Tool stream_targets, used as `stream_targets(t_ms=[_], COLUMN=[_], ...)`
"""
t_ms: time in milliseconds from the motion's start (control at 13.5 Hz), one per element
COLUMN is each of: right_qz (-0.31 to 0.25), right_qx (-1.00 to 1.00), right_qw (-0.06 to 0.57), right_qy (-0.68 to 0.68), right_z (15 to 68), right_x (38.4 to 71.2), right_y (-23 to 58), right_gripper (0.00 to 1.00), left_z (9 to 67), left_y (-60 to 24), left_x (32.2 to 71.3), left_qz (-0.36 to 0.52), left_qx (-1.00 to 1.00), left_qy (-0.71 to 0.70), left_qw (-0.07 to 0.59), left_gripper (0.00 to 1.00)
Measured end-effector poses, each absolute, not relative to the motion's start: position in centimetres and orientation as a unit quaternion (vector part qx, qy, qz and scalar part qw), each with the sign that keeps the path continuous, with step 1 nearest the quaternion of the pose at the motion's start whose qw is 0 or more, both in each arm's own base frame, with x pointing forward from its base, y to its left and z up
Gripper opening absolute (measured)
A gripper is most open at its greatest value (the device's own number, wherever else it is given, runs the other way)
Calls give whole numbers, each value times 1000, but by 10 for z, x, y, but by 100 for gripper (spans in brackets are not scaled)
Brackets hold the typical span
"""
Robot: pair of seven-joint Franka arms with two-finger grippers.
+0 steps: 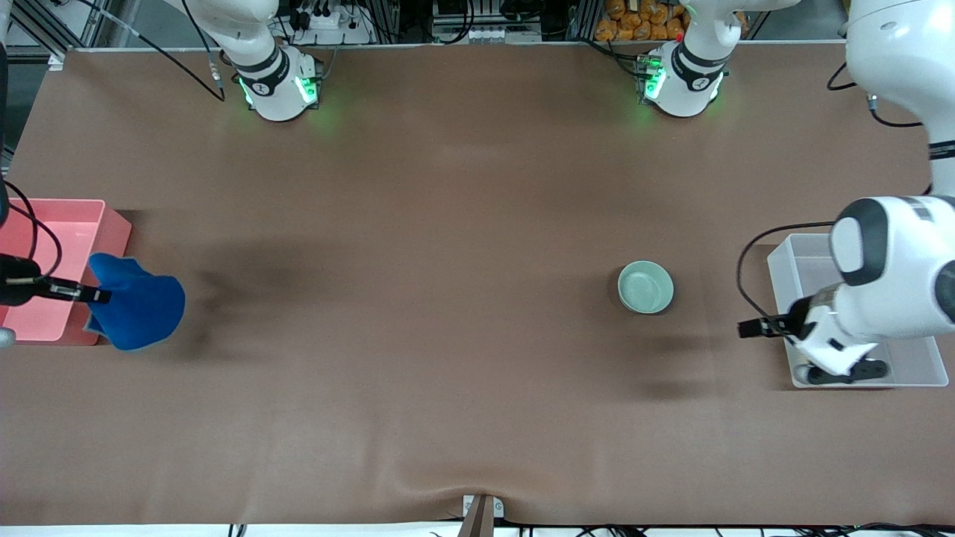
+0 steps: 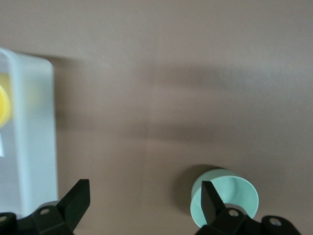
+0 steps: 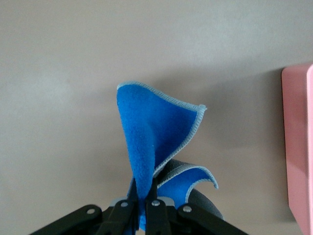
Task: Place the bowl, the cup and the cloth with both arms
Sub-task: 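Reach the left gripper to the green bowl while the right gripper carries the cloth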
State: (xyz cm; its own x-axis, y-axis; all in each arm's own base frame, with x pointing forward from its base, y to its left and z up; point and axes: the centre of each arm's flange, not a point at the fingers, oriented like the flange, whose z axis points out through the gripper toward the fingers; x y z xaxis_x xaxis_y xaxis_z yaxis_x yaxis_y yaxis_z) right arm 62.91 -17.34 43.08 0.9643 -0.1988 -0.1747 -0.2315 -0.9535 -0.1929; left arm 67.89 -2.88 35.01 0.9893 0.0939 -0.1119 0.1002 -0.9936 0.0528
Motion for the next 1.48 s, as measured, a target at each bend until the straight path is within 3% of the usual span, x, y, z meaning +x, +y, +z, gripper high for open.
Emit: stream_targets(t_ms=[443,665,739,812,960,1108,1182,1477], right_qz=[99,107,112,116,116,110,109,94], right_qx=[-982,-984,-985,-986,-988,-991,-991,-994], right_qw=[113,84,71,55,9,-19,-27,-29], right_qy=[119,115,113,111,98,77,70,38], right_z=[465,473,474,475,477,477,477,476], right_x=[594,575,568,563,558,559,558,546], right_y=[-186,-187,-188,-190,-199,-206,-210,-251], right_gripper=[7,7,7,7,7,7,7,7], left_z=[287,268,261,254,245,237,232,218], left_y=[-71,-83,-87,-89,-93,-98,-102,-115], left_x=[616,598,593,587,580,574,570,557], left_qz=[-73,-65,-61,-60,-63,-52,-46,-40], left_qx=[996,995,995,995,995,995,995,994], left_qy=[51,65,67,68,68,78,82,94], left_qw=[30,28,28,28,27,27,28,27], left_gripper=[100,100,93,93,80,79,73,30])
